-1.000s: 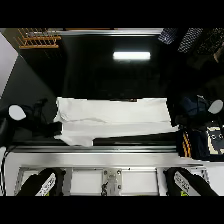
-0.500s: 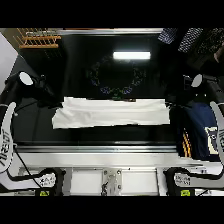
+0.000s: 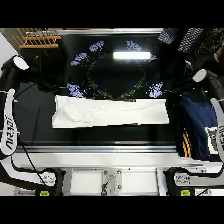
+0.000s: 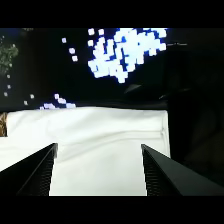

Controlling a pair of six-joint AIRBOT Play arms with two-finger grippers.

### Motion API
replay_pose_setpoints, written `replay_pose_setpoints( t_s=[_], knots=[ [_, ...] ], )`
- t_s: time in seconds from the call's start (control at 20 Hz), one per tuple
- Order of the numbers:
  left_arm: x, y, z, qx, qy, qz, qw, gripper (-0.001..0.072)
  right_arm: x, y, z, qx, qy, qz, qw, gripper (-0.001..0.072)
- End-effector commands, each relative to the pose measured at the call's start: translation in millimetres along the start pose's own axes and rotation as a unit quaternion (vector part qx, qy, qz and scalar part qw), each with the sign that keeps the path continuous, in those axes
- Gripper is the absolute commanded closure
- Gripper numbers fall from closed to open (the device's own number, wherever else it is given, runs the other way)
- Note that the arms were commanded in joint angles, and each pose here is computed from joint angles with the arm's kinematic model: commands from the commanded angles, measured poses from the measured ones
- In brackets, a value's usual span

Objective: Fold the clothes and pants, and hang the long-sleeved shirts on hangers.

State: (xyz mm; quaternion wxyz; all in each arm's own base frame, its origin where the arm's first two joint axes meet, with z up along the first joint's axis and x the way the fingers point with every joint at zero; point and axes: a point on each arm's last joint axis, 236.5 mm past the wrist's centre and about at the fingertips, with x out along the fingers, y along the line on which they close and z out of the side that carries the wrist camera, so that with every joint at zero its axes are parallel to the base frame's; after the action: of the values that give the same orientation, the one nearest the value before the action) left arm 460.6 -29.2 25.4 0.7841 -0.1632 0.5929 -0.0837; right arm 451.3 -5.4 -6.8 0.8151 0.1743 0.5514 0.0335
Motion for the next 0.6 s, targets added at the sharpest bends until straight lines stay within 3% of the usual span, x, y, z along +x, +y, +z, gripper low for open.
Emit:
replay_pose_setpoints(
  t_s=[0.0,0.25,0.55],
  knots=[
    [-1,-22,-14,0.006,-0.018,-0.018,1.000,0.0699,-6,-34,-46,-0.013,0.067,0.022,0.997,0.0137],
    [41,-77,-82,0.019,0.027,-0.065,0.997,0.0701,23,-72,-85,0.103,0.079,0.083,0.988,0.0137],
    [84,-128,-143,0.079,0.098,-0.079,0.989,0.0701,57,-55,-94,0.126,0.102,0.138,0.977,0.0139]
  ],
)
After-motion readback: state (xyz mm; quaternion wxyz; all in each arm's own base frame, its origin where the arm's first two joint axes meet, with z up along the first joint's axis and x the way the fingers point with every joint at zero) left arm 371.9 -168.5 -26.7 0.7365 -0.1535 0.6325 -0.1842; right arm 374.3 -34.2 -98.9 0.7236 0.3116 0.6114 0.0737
